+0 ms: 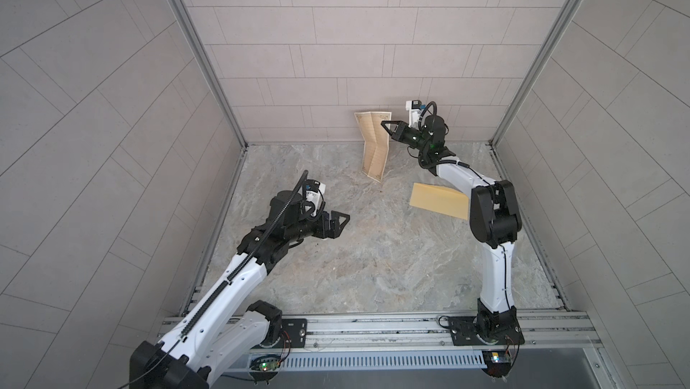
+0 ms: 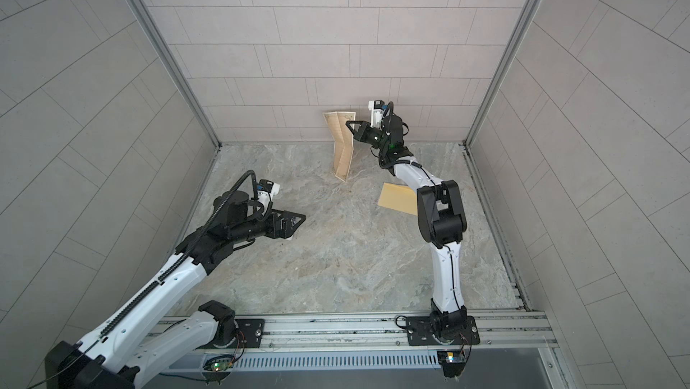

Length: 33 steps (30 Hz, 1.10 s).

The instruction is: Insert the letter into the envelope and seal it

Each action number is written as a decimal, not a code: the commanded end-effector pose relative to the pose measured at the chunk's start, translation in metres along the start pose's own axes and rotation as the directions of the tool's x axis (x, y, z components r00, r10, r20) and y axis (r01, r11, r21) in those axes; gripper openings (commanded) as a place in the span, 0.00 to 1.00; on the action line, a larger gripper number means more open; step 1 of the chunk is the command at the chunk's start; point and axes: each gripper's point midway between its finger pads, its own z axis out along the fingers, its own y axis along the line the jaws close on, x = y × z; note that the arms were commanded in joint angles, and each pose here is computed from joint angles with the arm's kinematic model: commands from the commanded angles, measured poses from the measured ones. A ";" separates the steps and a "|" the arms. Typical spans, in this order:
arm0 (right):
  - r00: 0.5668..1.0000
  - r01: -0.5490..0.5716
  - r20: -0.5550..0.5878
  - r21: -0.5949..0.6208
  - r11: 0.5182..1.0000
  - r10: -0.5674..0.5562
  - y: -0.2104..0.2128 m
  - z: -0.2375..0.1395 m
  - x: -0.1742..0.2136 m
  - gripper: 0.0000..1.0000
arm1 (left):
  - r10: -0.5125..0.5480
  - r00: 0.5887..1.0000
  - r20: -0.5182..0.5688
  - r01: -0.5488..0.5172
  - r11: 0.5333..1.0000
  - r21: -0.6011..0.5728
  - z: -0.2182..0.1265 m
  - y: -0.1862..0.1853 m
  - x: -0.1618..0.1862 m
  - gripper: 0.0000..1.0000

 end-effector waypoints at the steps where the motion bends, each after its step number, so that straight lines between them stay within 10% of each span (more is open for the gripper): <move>1: 0.990 0.140 0.017 -0.069 0.988 -0.139 0.048 -0.024 -0.012 0.00 | 0.032 0.988 0.152 -0.037 0.999 0.032 -0.013 -0.019 -0.045 0.99; 10: 0.905 0.397 -0.109 -0.125 0.909 -0.410 0.127 -0.104 0.017 0.00 | 0.195 0.935 0.297 -0.226 0.971 0.074 -0.029 -0.051 -0.091 0.99; 19: 0.747 0.570 -0.259 -0.225 0.790 -0.613 0.161 -0.168 0.094 0.00 | 0.556 0.743 0.372 -0.631 0.768 0.110 -0.055 -0.099 -0.098 0.97; 33: 0.556 0.665 -0.277 -0.418 0.619 -0.784 0.202 -0.212 0.162 0.00 | 0.755 0.589 0.290 -0.807 0.531 0.258 -0.030 -0.113 -0.044 0.87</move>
